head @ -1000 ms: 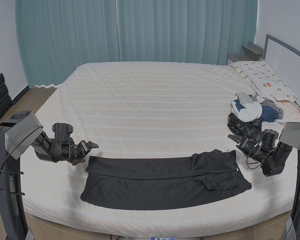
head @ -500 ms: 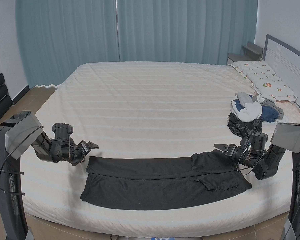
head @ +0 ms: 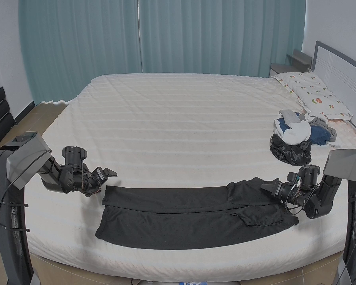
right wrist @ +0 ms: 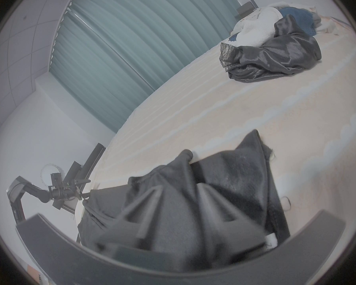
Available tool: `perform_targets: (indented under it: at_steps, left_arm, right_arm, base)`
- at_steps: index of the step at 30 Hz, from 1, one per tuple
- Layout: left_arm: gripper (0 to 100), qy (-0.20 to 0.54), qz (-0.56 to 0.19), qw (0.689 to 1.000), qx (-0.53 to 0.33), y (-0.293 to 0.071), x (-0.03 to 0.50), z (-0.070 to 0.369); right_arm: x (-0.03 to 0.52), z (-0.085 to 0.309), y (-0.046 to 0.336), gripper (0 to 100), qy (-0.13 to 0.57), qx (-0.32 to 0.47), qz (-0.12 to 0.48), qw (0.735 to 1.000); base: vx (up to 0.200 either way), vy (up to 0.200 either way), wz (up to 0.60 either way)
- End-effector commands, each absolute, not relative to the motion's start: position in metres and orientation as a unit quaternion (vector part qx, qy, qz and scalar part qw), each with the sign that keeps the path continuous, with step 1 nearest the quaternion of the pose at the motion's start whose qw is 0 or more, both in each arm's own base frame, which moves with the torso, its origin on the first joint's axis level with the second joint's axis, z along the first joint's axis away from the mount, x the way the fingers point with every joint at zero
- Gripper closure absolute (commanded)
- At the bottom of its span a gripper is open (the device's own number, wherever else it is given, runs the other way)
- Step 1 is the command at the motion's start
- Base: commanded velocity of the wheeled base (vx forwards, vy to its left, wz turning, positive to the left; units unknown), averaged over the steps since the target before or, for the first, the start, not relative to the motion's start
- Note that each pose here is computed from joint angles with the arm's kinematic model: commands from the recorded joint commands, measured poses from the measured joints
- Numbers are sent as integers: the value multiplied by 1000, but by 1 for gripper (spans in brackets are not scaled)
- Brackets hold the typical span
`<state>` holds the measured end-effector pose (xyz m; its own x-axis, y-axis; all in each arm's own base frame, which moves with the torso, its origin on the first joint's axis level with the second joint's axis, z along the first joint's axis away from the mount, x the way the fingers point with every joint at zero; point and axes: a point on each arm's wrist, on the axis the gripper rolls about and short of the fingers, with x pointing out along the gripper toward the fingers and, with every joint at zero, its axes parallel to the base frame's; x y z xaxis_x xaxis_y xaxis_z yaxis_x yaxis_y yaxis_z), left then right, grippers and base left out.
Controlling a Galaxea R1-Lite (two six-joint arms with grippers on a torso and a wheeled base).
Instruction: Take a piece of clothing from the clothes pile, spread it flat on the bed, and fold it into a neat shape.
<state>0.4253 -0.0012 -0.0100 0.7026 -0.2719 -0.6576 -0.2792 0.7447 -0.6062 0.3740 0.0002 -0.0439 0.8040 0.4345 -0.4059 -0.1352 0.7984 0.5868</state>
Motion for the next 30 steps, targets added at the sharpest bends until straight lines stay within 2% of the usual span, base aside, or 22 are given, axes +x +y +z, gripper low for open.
perform_targets:
  at_steps: [1, 30]
  left_arm:
    - [0, 387, 3, 850, -358, -1, 425, -11]
    - [0, 387, 3, 850, -358, -1, 425, -11]
  right_arm:
    - [365, -46, -6, 100, 277, 260, 152, 913]
    - [340, -27, -18, 100, 282, 241, 140, 918]
  base:
    - [0, 0, 0]
    - [0, 0, 0]
